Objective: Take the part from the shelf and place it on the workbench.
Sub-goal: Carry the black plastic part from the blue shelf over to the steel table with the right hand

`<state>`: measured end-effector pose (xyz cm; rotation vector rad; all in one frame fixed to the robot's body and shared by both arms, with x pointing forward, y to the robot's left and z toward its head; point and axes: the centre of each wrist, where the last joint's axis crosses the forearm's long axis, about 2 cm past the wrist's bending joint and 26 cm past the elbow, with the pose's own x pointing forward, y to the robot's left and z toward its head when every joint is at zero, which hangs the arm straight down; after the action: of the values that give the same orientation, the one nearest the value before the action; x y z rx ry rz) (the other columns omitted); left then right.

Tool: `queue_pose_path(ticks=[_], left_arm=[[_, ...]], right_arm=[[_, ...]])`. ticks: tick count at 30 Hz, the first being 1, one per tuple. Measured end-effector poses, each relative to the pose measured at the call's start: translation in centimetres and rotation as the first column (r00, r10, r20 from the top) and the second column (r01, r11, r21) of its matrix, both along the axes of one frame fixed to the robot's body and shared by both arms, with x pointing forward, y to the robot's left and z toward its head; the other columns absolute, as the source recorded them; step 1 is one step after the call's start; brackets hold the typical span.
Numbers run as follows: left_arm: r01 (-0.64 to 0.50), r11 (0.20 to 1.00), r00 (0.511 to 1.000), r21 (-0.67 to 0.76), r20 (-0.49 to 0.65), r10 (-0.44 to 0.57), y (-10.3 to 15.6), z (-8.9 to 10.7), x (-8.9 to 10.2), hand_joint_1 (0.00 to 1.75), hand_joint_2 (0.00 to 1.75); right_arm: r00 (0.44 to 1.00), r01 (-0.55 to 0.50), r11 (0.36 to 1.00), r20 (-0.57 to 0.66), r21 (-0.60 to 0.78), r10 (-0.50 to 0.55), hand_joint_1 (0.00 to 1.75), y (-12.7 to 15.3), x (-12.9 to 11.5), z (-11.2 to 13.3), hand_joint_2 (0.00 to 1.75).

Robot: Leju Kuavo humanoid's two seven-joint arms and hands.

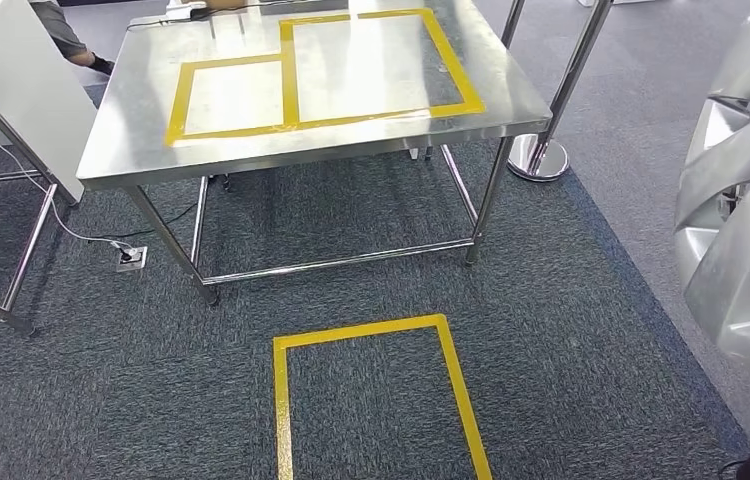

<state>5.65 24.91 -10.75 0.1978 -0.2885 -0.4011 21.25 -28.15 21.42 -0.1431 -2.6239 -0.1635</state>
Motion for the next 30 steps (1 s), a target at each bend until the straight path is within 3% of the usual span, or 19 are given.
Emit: queue_pose_path(ticks=[30], left_arm=[[-0.011,1.000,1.000,-0.009,-0.018,0.011,0.04,-0.02,-0.05,0.00,1.75]], right_arm=[[1.000,-0.012,1.000,0.007,0.000,0.012,1.75,0.07,0.15,0.16,1.75]])
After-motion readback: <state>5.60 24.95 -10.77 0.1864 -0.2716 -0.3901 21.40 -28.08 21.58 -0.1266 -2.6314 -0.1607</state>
